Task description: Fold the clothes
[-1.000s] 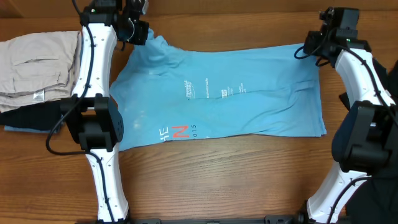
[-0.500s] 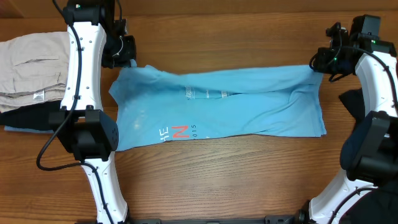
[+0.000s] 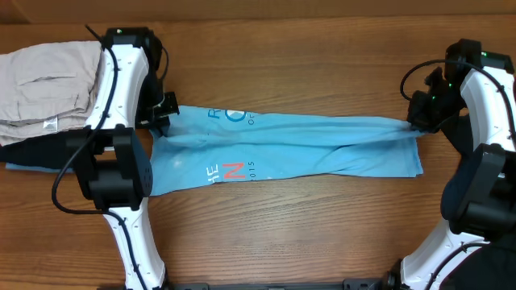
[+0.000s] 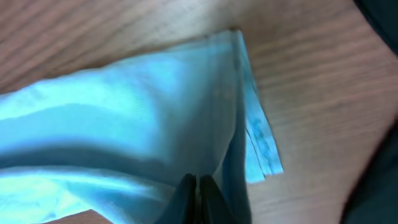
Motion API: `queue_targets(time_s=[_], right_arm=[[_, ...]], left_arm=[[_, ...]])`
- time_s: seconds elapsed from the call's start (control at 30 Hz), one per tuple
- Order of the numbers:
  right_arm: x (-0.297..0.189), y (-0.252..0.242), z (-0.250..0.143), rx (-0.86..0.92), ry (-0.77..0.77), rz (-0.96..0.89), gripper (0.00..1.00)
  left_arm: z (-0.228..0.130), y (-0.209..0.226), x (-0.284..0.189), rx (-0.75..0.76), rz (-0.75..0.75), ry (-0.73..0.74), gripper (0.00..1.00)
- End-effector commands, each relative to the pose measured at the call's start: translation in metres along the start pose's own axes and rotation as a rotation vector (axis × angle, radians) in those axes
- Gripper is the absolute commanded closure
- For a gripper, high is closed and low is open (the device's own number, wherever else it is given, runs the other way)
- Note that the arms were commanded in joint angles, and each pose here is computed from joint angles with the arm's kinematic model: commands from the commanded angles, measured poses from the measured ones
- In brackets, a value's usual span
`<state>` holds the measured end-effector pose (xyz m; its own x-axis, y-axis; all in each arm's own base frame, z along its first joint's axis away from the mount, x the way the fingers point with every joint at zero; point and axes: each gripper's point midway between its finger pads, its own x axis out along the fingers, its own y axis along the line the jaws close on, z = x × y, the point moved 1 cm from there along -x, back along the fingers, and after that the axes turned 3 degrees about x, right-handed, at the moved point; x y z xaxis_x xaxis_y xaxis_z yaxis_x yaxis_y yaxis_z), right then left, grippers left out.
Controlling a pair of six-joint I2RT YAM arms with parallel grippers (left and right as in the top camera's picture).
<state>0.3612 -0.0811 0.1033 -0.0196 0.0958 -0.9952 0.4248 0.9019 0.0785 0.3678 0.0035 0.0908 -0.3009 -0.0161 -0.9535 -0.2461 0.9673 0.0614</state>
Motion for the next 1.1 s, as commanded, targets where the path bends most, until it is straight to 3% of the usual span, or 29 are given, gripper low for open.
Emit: queue_targets(time_s=[0.0,0.17,0.53,0.6,0.63,0.67,0.7,0.77,0.83,0.97,1.0,1.07], right_arm=[[-0.008,-0.009,-0.007,0.053,-0.025,-0.048,0.96],[0.023,-0.025,-0.026,0.064,0.049,-0.109,0.96],[0.056,-0.03,-0.018,0.074,-0.001,-0.095,0.96],[0.055,-0.029,-0.019,0.074,0.005,-0.091,0.89],[0.053,-0.029,-0.02,0.074,0.011,-0.092,0.88],[0.049,-0.029,-0.019,0.074,0.011,-0.092,0.78],[0.045,-0.028,-0.017,0.074,0.005,-0.091,0.58],[0.029,-0.021,-0.006,0.071,-0.027,-0.063,0.51],[-0.007,0.011,0.01,0.039,-0.071,0.109,0.47],[-0.055,0.085,0.0,-0.221,-0.083,0.394,0.49],[-0.053,0.108,-0.01,-0.306,-0.068,0.434,0.57],[-0.045,0.135,-0.023,-0.395,-0.055,0.446,0.88]], left_arm=[[-0.008,0.008,0.017,-0.025,0.032,0.037,0.96],[-0.01,0.023,0.023,-0.027,0.118,0.046,0.96],[-0.016,0.027,0.022,-0.031,0.138,0.069,0.96],[-0.022,0.028,0.022,-0.029,0.144,0.096,0.84],[-0.025,0.027,0.021,-0.029,0.137,0.112,0.84],[-0.028,0.027,0.021,-0.028,0.136,0.125,0.85],[-0.031,0.028,0.021,-0.024,0.139,0.135,0.86],[-0.03,0.028,0.018,-0.025,0.136,0.127,0.89],[-0.022,0.018,0.005,-0.029,0.078,0.081,0.9],[-0.003,-0.029,-0.031,0.05,-0.117,-0.065,0.89],[0.001,-0.042,-0.032,0.093,-0.158,-0.089,0.89],[0.004,-0.06,-0.028,0.142,-0.177,-0.113,0.9]])
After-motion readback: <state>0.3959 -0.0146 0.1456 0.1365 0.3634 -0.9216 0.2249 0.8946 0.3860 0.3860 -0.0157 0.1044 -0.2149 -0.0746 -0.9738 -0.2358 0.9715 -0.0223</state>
